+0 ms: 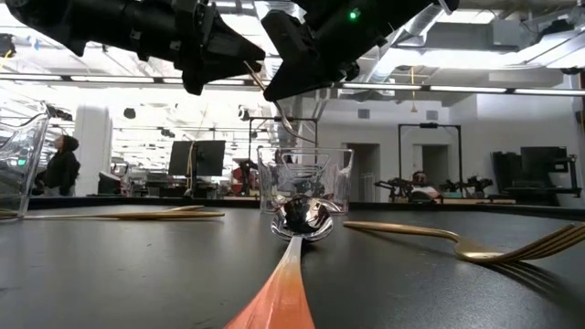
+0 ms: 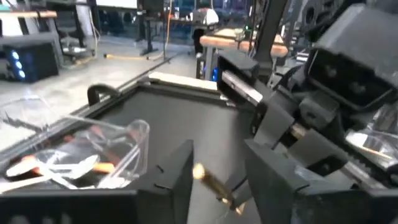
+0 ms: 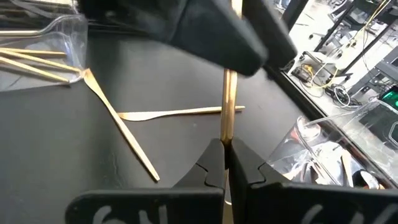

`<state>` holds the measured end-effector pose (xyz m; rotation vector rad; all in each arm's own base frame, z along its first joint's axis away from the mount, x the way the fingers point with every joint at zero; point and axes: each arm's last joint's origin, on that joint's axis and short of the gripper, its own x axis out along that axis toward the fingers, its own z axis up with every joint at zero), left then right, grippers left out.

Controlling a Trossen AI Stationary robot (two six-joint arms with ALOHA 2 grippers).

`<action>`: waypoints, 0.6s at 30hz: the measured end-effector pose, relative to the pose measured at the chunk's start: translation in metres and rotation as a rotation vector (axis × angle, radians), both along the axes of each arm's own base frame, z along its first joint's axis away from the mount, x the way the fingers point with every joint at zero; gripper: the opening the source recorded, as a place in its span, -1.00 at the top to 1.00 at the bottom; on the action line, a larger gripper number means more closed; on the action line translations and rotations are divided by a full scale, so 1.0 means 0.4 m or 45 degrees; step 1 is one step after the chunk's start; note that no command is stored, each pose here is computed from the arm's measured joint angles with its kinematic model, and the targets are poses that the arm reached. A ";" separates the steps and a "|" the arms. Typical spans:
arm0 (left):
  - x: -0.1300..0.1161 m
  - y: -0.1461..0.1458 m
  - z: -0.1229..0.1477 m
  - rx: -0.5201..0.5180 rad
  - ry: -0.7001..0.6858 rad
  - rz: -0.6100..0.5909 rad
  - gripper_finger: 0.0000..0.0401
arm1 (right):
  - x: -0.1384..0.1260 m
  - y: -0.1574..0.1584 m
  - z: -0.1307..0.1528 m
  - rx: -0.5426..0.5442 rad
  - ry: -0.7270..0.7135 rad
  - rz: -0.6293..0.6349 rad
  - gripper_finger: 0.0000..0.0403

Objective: Sort silverware by color (type)
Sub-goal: Put the gold fork into the bottom left transparent bin

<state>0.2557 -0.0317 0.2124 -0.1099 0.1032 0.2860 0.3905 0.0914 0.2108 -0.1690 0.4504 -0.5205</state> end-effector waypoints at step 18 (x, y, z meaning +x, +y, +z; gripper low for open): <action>0.001 -0.001 0.006 0.027 -0.023 -0.015 0.98 | -0.001 0.006 0.000 0.006 0.002 0.015 0.87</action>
